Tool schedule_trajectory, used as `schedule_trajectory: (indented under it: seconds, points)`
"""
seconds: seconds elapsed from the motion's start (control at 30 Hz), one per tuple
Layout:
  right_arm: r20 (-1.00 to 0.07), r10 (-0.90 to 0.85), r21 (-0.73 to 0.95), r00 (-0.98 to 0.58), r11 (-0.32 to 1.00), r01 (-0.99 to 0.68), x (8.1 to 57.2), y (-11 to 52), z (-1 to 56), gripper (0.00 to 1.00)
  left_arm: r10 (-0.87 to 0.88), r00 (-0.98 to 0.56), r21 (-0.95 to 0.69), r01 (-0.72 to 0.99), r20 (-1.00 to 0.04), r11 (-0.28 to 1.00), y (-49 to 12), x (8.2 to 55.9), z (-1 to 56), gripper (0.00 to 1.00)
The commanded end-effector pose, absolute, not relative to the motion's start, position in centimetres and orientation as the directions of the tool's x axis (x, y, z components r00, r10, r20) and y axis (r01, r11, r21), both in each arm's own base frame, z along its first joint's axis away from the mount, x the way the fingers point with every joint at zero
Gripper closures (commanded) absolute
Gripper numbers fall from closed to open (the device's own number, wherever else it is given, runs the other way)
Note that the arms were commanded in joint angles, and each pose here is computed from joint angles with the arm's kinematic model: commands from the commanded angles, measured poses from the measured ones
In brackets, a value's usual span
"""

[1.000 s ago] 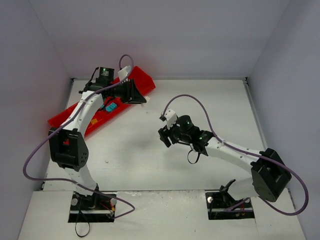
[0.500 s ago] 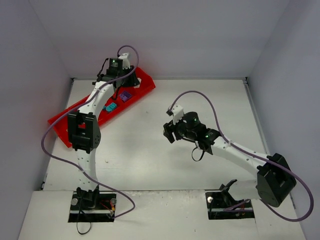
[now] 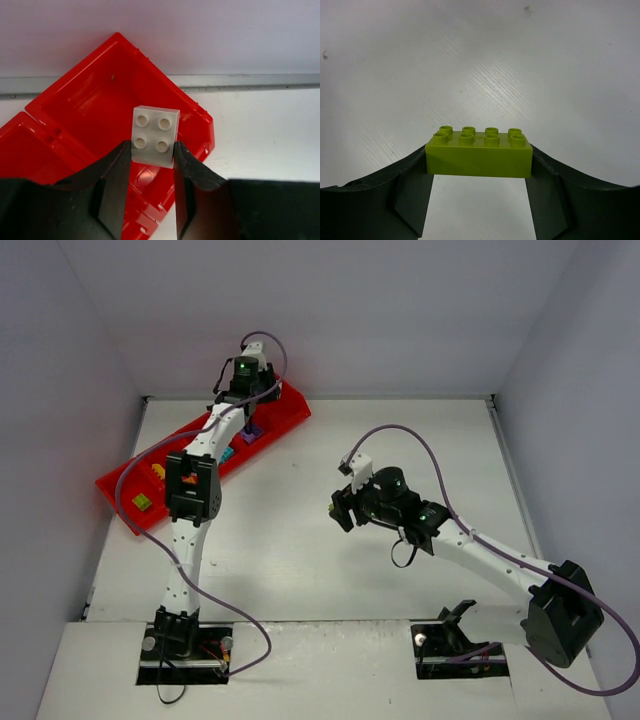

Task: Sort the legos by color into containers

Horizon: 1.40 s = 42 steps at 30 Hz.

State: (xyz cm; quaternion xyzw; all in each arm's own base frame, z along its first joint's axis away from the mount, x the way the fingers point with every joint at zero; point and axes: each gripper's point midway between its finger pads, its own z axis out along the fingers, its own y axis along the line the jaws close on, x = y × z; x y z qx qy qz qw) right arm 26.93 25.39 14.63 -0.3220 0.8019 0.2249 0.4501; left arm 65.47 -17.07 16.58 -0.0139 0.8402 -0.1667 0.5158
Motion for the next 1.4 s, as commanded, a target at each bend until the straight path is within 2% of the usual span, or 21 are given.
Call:
schedule_trajectory:
  seconds: [0.0,0.03,0.07,0.17,0.27,0.3,0.37,0.43,0.5,0.53,0.57,0.67,0.7,0.73,0.83,0.97,1.2,1.37]
  points:
    - [-0.902,-0.254,0.089,-0.349,0.683,-0.725,27.1,25.8,17.0,1.0,-0.236,-0.275,-0.291,0.183,-0.932,0.939,-17.3,67.6,24.0,0.8]
    - [-0.903,-0.252,0.089,-0.348,0.684,-0.724,27.2,25.8,17.1,1.0,-0.237,-0.275,-0.293,0.183,-0.932,0.939,-17.3,67.7,23.9,0.65]
    - [-0.905,-0.251,0.085,-0.344,0.685,-0.723,27.2,25.7,17.3,1.0,-0.238,-0.276,-0.294,0.182,-0.931,0.938,-17.3,67.7,24.0,0.58]
    - [-0.906,-0.251,0.082,-0.342,0.688,-0.721,27.3,25.7,17.5,1.0,-0.24,-0.291,-0.304,0.195,-0.926,0.933,-17.6,67.4,24.1,0.41]
    - [-0.909,-0.253,0.076,-0.332,0.682,-0.727,27.7,26.1,17.9,1.0,-0.235,-0.312,-0.308,0.206,-0.921,0.929,-17.7,66.3,24.5,0.32]
    - [-0.911,-0.253,0.073,-0.325,0.678,-0.731,27.8,26.3,18.1,1.0,-0.237,-0.303,-0.309,0.217,-0.923,0.926,-17.7,65.5,25.9,0.31]
    - [-0.917,-0.252,0.066,-0.31,0.67,-0.74,28.1,26.7,18.8,1.0,-0.226,-0.352,-0.314,0.218,-0.909,0.924,-17.7,64.1,24.9,0.31]
    - [-0.929,-0.246,0.05,-0.278,0.659,-0.75,28.5,27.1,19.9,1.0,-0.22,-0.355,-0.325,0.272,-0.909,0.906,-18.0,61.1,28.0,0.31]
    - [-0.937,-0.238,0.039,-0.254,0.652,-0.757,28.7,27.3,20.8,1.0,-0.208,-0.374,-0.333,0.308,-0.904,0.891,-18.3,59.1,28.7,0.31]
    - [-0.94,-0.244,0.026,-0.24,0.648,-0.762,28.9,27.5,21.0,1.0,-0.188,-0.416,-0.338,0.323,-0.89,0.884,-18.5,57.6,27.3,0.31]
    - [-0.943,-0.243,0.02,-0.228,0.643,-0.766,29.0,27.7,21.4,1.0,-0.182,-0.407,-0.34,0.361,-0.895,0.868,-18.7,55.9,29.3,0.31]
    - [-0.951,-0.246,-0.006,-0.19,0.624,-0.782,29.3,28.3,22.6,1.0,-0.133,-0.514,-0.405,0.463,-0.847,0.789,-20.4,51.2,28.7,0.31]
    - [-0.954,-0.243,-0.011,-0.177,0.617,-0.787,29.3,28.6,23.0,1.0,-0.127,-0.517,-0.42,0.503,-0.847,0.755,-20.9,49.4,30.1,0.31]
    - [-0.955,-0.243,-0.015,-0.169,0.611,-0.792,29.3,28.7,23.2,1.0,-0.106,-0.564,-0.467,0.548,-0.819,0.693,-21.8,47.2,30.1,0.31]
    - [-0.957,-0.249,-0.026,-0.152,0.591,-0.806,29.4,29.4,23.5,1.0,-0.089,-0.657,-0.576,0.577,-0.749,0.579,-23.1,42.5,30.3,0.31]
    - [-0.955,-0.26,-0.035,-0.141,0.571,-0.82,29.5,30.1,23.4,1.0,-0.012,-0.717,-0.621,0.594,-0.696,0.512,-24.5,36.9,29.7,0.31]
    - [-0.958,-0.258,-0.041,-0.123,0.549,-0.835,29.4,31.0,23.8,0.98,0.12,-0.768,-0.637,0.597,-0.629,0.488,-26.0,31.3,27.5,0.31]
    - [-0.959,-0.259,-0.042,-0.114,0.529,-0.848,29.3,31.9,23.8,0.98,0.125,-0.787,-0.656,0.581,-0.605,0.483,-26.4,30.1,26.8,0.31]
